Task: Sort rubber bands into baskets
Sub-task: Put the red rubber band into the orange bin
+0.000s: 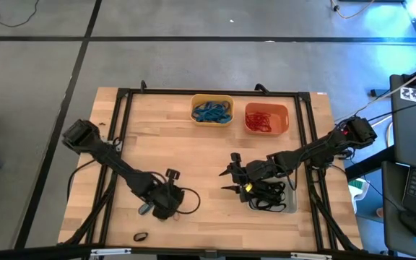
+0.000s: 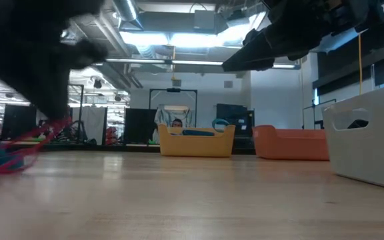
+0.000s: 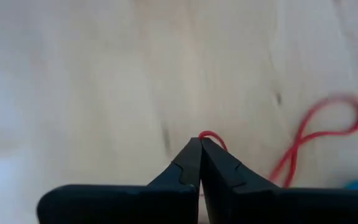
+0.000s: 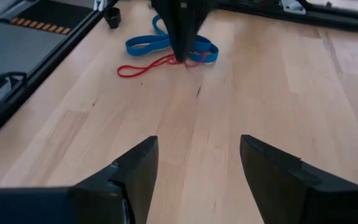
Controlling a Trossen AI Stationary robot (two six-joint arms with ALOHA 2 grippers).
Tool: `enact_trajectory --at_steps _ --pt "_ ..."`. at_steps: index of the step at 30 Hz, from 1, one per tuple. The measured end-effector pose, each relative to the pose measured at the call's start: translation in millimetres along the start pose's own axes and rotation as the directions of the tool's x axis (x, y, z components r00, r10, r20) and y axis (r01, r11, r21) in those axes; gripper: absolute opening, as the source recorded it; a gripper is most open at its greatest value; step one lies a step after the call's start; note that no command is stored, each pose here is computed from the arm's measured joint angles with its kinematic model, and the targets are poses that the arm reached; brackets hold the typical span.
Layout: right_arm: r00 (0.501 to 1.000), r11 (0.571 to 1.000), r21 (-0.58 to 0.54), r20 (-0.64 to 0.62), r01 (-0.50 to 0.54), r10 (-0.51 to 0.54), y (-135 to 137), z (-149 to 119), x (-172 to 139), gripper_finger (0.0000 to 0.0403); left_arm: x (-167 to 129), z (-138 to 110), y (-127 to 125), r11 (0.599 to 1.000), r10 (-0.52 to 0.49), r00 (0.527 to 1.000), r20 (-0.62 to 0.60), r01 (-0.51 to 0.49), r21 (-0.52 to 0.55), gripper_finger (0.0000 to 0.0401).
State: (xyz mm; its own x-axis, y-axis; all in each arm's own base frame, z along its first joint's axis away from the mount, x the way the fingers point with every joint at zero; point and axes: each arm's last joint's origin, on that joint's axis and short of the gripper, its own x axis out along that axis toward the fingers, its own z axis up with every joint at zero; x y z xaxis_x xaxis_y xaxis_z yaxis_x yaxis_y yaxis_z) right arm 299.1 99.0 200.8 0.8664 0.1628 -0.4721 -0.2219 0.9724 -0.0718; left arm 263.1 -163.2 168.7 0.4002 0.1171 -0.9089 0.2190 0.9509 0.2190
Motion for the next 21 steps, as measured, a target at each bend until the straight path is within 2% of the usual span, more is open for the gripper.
enact_trajectory --at_steps 7,15,21 --pt "0.998 0.995 0.073 -0.006 0.064 -0.064 -1.8 -0.5 -0.1 0.0229 -32.2 9.6 23.2 0.983 0.185 0.966 0.179 -0.179 -0.052 0.0002" --pt "0.989 0.986 0.076 0.0 0.147 -0.147 -4.3 0.1 -0.3 0.0296 -37.6 26.7 41.7 0.968 0.25 0.915 0.317 -0.239 -0.073 0.0002" --pt "0.993 0.992 0.068 0.042 0.104 -0.107 -1.8 -1.5 10.0 0.0307 -39.8 42.5 52.5 0.963 0.27 0.861 0.431 -0.252 -0.1 0.0002"
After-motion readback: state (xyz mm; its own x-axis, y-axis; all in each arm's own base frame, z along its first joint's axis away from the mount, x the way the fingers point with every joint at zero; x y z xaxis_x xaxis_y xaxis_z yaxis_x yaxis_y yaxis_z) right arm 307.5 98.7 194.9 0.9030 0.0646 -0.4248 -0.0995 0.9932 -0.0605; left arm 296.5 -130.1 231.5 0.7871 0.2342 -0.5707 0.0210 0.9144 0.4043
